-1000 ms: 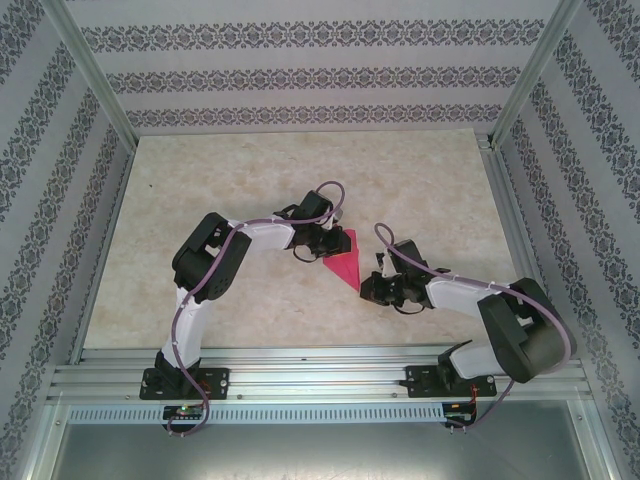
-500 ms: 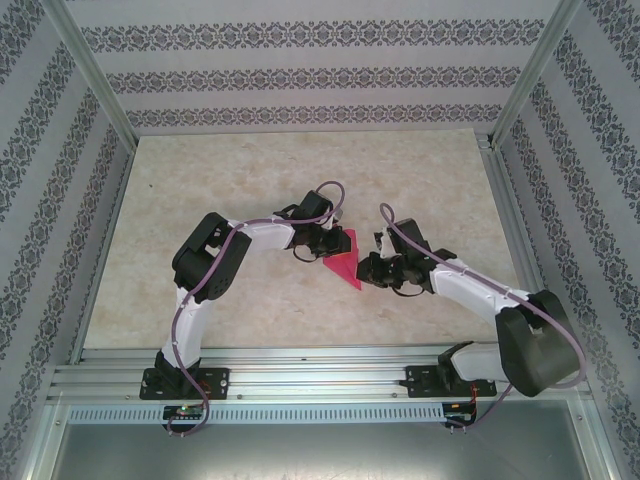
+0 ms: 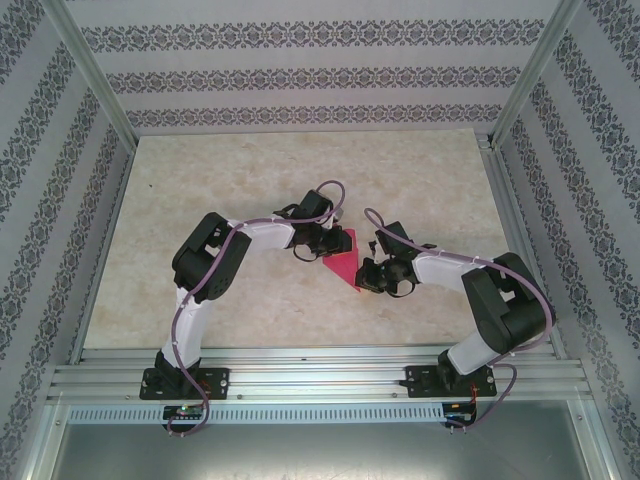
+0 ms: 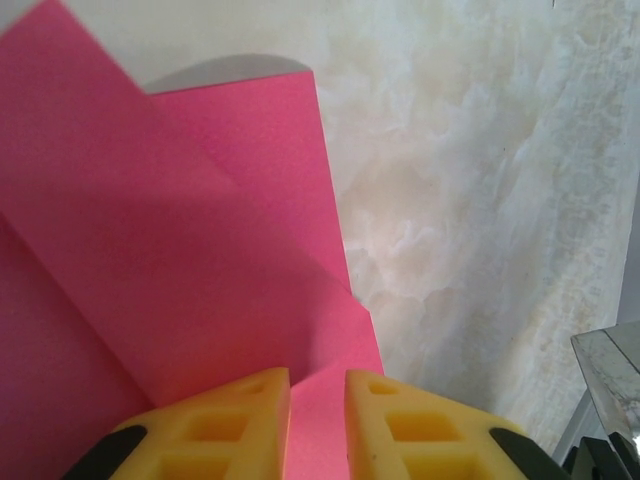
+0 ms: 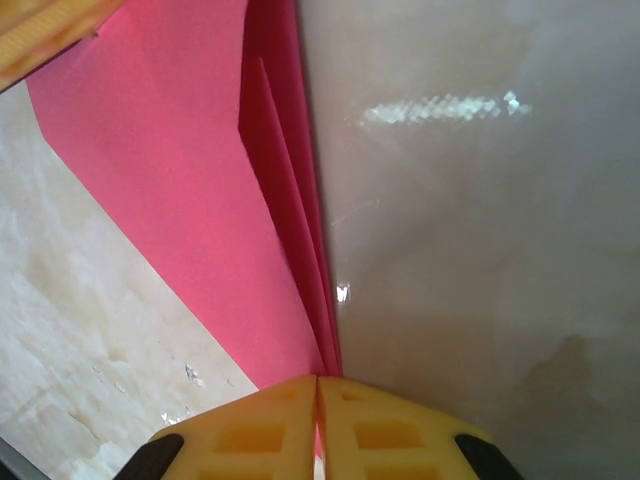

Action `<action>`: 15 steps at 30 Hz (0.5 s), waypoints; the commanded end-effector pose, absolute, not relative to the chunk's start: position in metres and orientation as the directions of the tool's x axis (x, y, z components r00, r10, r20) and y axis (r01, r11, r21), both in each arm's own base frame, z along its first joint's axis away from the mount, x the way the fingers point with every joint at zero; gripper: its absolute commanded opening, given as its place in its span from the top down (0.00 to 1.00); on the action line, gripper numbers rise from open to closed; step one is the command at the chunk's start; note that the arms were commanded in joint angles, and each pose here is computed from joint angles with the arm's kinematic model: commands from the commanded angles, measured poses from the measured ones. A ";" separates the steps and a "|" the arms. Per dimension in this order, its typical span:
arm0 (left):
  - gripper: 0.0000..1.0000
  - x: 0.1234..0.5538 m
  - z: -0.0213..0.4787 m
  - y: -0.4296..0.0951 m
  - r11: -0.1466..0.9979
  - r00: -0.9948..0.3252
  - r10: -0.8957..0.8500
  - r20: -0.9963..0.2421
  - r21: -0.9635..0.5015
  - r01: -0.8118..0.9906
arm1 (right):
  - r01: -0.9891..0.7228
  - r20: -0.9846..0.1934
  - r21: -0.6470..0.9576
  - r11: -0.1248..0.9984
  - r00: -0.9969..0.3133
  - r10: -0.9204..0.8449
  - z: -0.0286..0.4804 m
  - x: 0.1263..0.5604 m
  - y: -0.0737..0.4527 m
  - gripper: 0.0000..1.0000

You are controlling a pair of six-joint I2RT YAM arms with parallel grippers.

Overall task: Fold a paper plane with a square sheet of paper (fold left side to right side)
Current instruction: Fourth fold the wing at the center of the table.

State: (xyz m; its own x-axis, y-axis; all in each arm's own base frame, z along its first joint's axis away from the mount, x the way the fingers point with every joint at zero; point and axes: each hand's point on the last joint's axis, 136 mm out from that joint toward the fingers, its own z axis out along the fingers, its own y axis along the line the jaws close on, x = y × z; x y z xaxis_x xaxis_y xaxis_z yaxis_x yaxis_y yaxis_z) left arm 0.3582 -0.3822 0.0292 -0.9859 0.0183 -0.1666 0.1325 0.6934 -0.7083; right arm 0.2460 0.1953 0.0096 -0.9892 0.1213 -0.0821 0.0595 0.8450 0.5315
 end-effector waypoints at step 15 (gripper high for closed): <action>0.74 0.309 0.096 -0.380 0.634 -0.949 0.104 -0.296 -0.716 0.293 | 0.140 0.006 0.339 0.930 -0.989 0.147 -0.029 0.223 0.159 0.94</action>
State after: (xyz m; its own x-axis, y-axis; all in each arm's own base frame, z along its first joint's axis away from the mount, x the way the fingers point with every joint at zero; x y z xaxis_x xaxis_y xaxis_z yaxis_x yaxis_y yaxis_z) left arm 0.3299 -0.3646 0.1141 -0.9418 0.0557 -0.3315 0.2848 0.6560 -0.6989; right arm 0.2463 0.1950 0.0091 -0.9901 0.1228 -0.0685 0.0692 0.8496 0.5229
